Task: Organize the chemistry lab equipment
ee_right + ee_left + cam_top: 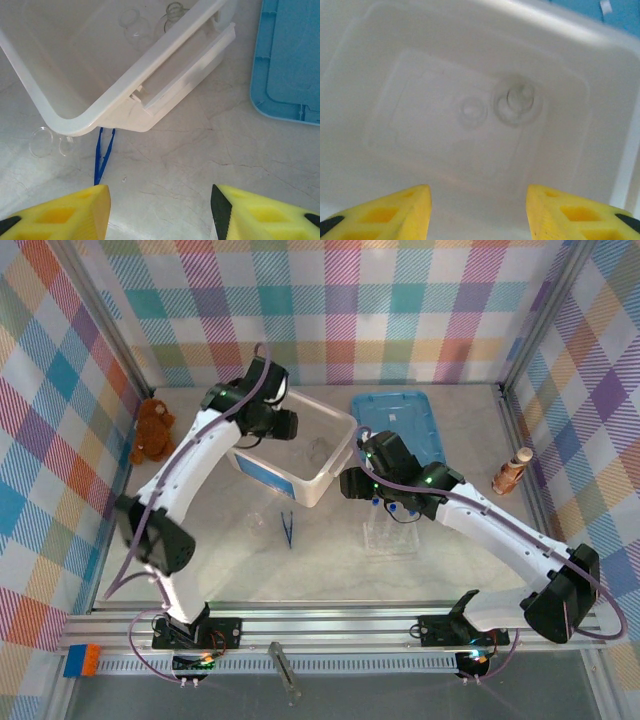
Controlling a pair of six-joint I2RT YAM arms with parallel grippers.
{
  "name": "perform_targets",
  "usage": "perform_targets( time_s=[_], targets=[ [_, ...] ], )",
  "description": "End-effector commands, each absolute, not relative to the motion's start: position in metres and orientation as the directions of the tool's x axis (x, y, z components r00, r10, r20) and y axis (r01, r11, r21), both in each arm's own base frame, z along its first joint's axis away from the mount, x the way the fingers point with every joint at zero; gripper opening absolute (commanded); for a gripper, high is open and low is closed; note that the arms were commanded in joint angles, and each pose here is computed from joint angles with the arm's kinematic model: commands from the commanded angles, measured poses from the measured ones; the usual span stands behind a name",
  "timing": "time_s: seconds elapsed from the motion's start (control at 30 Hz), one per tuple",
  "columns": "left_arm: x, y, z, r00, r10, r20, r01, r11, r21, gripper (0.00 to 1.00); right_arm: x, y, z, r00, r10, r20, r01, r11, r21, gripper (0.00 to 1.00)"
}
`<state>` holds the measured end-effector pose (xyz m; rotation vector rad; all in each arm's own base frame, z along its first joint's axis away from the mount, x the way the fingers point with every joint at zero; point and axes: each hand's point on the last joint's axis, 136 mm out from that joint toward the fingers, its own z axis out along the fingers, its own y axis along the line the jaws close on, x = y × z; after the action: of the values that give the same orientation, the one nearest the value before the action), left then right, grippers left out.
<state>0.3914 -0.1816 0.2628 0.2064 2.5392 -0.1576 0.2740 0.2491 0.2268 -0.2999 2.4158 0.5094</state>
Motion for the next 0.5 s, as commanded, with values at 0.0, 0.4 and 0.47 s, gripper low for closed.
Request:
perform_targets(
  time_s=[0.0,0.4,0.47],
  targets=[
    [0.352,-0.156,0.265,-0.823,0.097,-0.559,0.133,0.991,-0.025,0.53,0.271,0.249,0.237,-0.751,-0.072,-0.656,-0.355,0.882,0.31,0.58],
    [0.242,-0.112,0.174,-0.913,0.094,-0.397,0.065,0.994,0.086,0.54,0.266,0.257,0.232,-0.761,-0.086,-0.643,-0.382,0.86,0.337,0.61],
    [0.236,-0.106,0.163,-0.919,0.086,-0.384,0.05,0.993,0.104,0.54,0.265,0.26,0.233,-0.762,-0.092,-0.641,-0.39,0.855,0.341,0.62]
  ],
)
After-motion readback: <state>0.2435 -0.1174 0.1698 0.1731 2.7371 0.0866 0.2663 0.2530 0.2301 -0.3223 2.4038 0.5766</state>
